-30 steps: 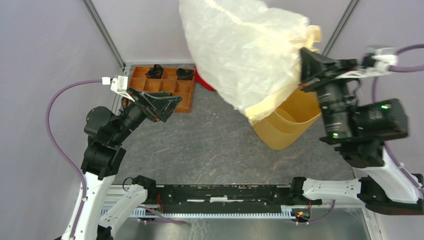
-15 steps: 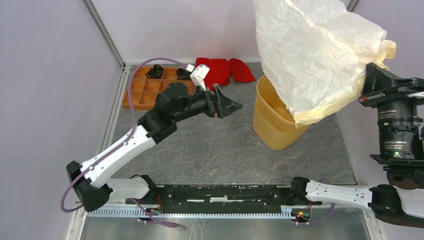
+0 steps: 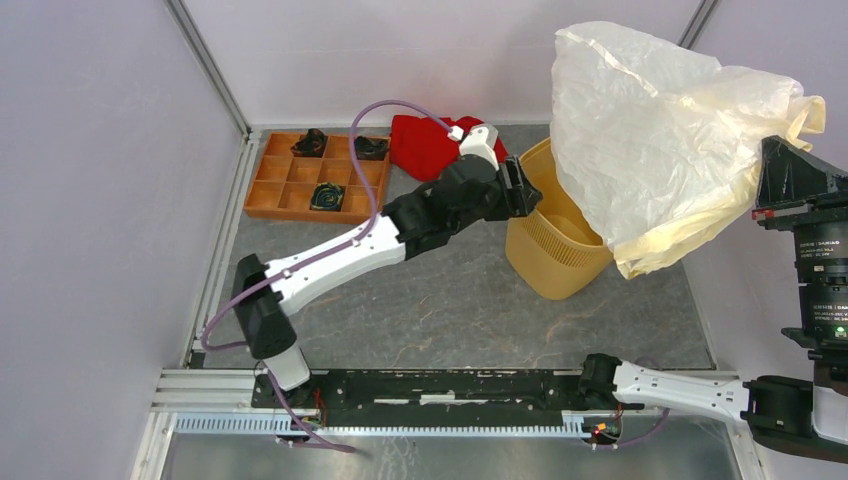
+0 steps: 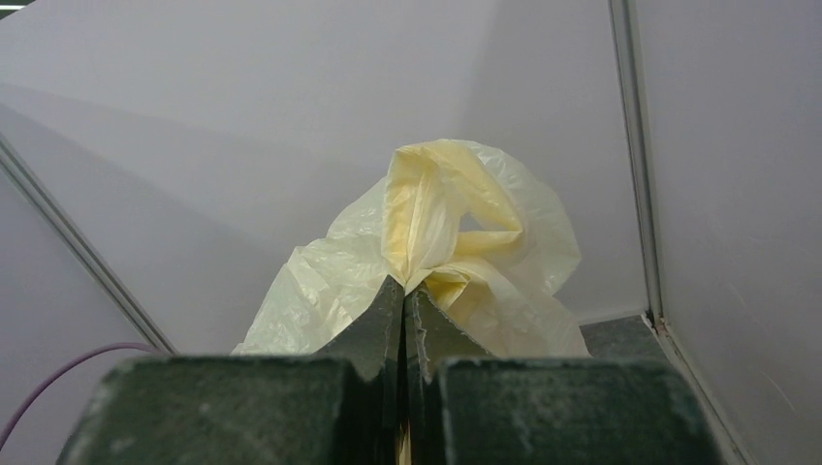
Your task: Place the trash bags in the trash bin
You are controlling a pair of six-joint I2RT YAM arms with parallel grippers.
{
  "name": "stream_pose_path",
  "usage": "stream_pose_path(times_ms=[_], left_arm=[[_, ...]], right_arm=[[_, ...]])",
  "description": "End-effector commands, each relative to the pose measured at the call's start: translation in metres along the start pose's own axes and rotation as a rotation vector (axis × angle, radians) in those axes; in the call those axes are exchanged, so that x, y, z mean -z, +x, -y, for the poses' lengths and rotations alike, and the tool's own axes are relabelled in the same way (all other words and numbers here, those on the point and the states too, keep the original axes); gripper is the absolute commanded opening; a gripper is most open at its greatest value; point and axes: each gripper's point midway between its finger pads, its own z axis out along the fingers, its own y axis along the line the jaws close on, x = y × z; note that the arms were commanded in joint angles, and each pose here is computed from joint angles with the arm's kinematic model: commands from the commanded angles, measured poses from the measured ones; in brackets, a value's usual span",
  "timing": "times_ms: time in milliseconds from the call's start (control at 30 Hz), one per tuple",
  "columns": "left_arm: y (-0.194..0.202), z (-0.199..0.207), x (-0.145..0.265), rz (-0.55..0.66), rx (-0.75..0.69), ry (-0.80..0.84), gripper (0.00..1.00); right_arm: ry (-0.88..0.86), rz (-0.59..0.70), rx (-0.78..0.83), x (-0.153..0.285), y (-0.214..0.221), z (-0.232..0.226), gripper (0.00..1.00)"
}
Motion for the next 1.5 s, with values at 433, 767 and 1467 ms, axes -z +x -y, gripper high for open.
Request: stream_pose_path(times_ms=[433, 767, 1467], left_arm=[[-0.033, -0.018, -0.007, 0.115, -0.062, -0.214, 0.27], [-0.072, -0.038, 0.060, 0.223, -0.198, -0.276, 0.02], [-0.105, -0.142, 0.157, 0.422, -0.179, -0.506, 0.05]], right_arm=[[-0.181, -0.038, 0.051, -0.007, 0.014, -0.053, 0.01], [-0.554, 0.007, -0.203, 0.014, 0.013, -0.135, 0.01], [-0.936, -0.181, -0.245, 0.043, 0.081, -0.255, 0.01]])
